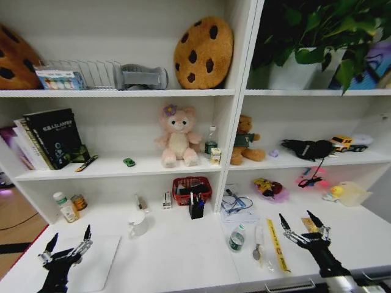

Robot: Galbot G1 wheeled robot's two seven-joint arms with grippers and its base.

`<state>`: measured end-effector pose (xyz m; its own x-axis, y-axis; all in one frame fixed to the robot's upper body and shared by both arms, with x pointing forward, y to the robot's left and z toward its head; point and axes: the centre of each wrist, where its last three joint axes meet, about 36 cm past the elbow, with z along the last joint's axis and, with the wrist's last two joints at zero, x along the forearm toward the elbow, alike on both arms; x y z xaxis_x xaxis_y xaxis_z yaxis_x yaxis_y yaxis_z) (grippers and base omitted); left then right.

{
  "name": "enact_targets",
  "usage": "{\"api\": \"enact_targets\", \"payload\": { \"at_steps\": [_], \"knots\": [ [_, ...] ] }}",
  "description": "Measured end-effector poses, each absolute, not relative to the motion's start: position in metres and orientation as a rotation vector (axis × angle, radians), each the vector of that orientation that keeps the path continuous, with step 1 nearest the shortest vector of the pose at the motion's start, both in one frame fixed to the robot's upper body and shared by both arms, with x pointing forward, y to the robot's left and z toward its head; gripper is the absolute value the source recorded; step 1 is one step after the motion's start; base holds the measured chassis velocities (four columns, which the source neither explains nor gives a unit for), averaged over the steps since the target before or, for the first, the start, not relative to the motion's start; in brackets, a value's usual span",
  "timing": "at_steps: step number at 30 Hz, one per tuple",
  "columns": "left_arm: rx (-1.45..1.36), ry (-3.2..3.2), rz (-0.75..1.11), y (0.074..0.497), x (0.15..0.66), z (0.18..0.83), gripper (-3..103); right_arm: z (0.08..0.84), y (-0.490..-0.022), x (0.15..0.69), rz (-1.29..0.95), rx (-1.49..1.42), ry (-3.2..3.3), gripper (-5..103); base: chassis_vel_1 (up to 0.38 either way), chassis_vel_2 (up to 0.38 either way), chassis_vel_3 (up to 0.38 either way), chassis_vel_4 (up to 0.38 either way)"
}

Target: Organize the objects on the table.

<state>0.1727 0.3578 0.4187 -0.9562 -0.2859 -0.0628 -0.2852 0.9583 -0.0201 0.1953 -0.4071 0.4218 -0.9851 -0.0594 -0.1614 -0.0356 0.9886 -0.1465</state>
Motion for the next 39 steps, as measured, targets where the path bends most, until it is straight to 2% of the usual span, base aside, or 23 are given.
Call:
{"api": "enact_targets", "payload": {
  "at_steps": [7,14,35,38,39],
  "knots": [
    [-0.462,3.043,-0.034,0.354,0.171,0.415,100,0.414,-0.392,0.183,-0.218,-0.161,2.998,100,0.019,0.023,-0.011,-0.005],
    [-0.467,3.041,-0.038,0.352,0.171,0.414,100,0.400,-0.365,0.172,-0.172,-0.383,3.019,100,0.000,0.000,0.000,0.000],
    [-0.489,3.035,-0.026,0.351,0.168,0.417,100,0.358,-0.352,0.226,-0.097,-0.540,3.129,100,0.000,0.000,0.000,0.000],
    [-0.485,3.032,-0.023,0.351,0.170,0.418,100,0.356,-0.352,0.233,-0.100,-0.537,3.130,96,0.000,0.000,0.000,0.000],
    [-0.483,3.031,-0.023,0.351,0.170,0.419,100,0.356,-0.351,0.236,-0.097,-0.530,3.130,91,0.000,0.000,0.000,0.000]
  ]
}}
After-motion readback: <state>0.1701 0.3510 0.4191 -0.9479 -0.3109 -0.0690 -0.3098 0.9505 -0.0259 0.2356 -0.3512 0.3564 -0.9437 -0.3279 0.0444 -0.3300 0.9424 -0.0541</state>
